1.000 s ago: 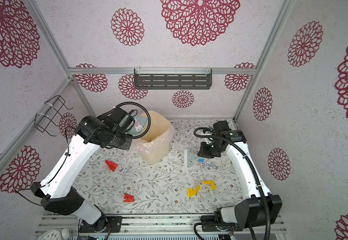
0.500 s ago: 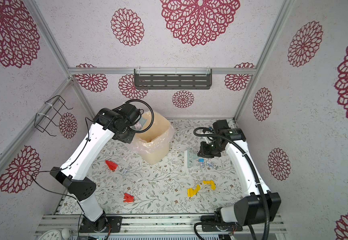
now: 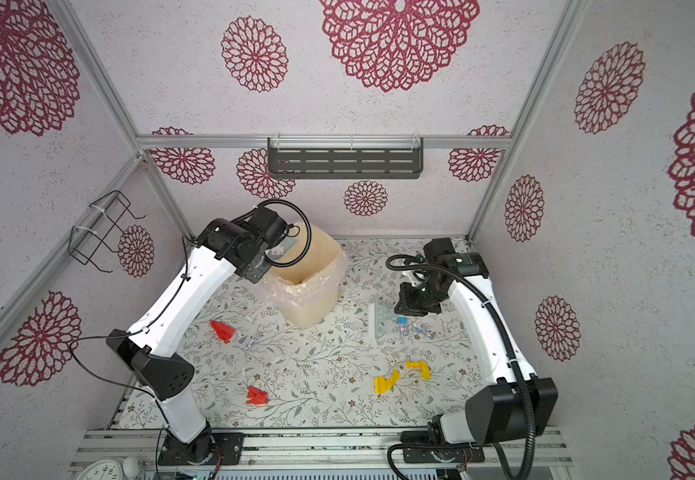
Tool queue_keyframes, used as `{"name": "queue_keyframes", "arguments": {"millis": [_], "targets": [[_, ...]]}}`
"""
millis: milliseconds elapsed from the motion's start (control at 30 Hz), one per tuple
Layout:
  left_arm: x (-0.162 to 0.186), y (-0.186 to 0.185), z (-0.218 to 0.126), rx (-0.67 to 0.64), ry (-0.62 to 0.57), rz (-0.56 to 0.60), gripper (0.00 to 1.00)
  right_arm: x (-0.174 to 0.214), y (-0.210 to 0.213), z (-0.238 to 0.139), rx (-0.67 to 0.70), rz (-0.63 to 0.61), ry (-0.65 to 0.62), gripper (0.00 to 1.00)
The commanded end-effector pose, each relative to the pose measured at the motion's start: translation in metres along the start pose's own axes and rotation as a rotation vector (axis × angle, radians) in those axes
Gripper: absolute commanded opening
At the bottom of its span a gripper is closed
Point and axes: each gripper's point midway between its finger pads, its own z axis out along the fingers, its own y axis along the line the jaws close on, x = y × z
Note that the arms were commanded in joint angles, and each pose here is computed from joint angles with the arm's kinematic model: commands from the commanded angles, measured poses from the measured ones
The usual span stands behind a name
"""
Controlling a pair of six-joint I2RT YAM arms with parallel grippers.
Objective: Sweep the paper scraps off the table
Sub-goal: 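Tip the dustpan over the beige bin with the left gripper to empty it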
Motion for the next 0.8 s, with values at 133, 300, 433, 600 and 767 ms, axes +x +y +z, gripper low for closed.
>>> {"name": "queue_keyframes", "arguments": {"millis": [133, 300, 433, 600, 767], "targets": [[-0.018, 0.014, -0.001, -0.191, -0.042, 0.21, 0.0, 0.003, -0.003, -0.004, 0.021, 0.006, 0.042, 0.0], [-0.026, 0.021, -0.008, -0.325, -0.057, 0.361, 0.0, 0.005, -0.005, 0.0, 0.026, 0.012, 0.065, 0.0], [-0.032, 0.023, -0.005, -0.436, -0.03, 0.476, 0.0, 0.005, -0.006, 0.0, 0.03, 0.016, 0.068, 0.0], [-0.048, 0.026, -0.01, -0.538, -0.03, 0.558, 0.0, 0.006, -0.007, 0.002, 0.03, 0.015, 0.07, 0.0], [-0.056, 0.024, -0.013, -0.553, -0.04, 0.553, 0.0, 0.005, -0.006, 0.001, 0.028, 0.01, 0.062, 0.0]]}}
